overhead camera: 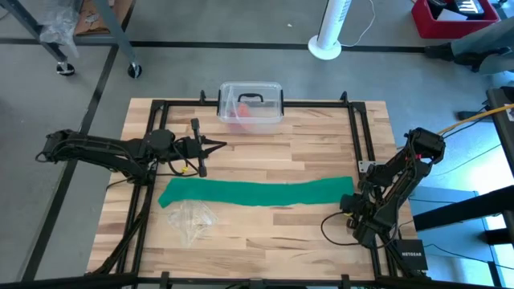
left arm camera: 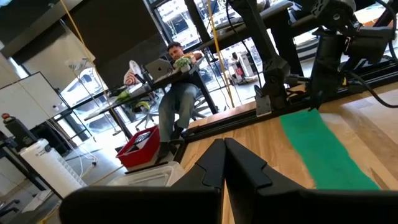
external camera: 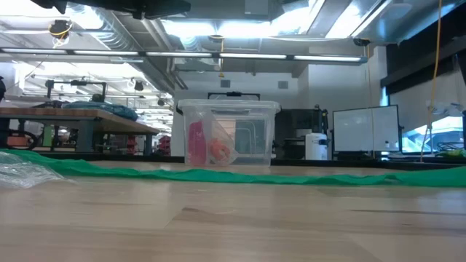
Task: Roll bandage
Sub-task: Roll the green bandage
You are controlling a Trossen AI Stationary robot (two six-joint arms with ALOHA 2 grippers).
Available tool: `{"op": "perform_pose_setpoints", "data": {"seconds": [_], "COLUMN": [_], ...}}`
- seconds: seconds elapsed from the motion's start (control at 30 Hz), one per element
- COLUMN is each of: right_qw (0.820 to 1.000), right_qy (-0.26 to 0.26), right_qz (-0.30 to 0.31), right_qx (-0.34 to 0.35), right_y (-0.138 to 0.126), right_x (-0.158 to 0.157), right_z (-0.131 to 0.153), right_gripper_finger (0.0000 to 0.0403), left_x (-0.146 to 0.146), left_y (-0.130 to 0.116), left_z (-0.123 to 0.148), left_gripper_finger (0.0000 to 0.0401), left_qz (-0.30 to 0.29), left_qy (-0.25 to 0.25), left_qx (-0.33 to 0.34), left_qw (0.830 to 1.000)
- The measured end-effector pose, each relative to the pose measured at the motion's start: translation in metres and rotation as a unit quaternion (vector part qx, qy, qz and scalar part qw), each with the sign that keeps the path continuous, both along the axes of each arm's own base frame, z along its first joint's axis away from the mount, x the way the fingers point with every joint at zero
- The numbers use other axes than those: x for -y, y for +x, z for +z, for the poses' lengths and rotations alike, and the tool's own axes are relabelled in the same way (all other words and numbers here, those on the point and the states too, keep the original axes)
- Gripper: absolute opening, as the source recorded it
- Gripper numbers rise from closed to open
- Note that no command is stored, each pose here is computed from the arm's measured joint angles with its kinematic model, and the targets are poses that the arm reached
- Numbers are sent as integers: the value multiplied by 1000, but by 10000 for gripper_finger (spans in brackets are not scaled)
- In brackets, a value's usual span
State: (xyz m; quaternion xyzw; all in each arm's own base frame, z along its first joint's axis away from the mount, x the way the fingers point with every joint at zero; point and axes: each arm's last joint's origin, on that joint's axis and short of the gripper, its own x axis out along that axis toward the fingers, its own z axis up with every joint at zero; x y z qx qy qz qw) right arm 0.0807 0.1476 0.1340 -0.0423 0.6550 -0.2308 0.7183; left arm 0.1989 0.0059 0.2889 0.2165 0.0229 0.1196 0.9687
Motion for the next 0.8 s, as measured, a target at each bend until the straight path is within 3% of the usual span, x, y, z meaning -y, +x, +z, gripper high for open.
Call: {"op": "perform_pose_setpoints", "data": {"seconds": [0.13, 0.37, 0.57, 0.8], "right_qw": [1000, 996, 978, 960], "right_qy": [17, 55, 96, 71], "right_qz": [-19, -60, -81, -45], "right_qx": [-13, 35, 164, 268], "right_y": [3, 18, 57, 118], "right_x": [-9, -17, -8, 22], "right_z": [16, 83, 131, 142], "right_gripper_finger": [6, 4, 3, 3], "left_x": [0, 0, 5, 20], "left_y": [0, 0, 4, 38], "left_z": [0, 1, 1, 8], "left_gripper_finger": [1, 1, 1, 1], "left_qz": [0, -1, -13, -44], "left_qy": [-9, -8, 3, 8], "left_qx": [3, 6, -3, -34], "left_qw": [1000, 1000, 1000, 998]}}
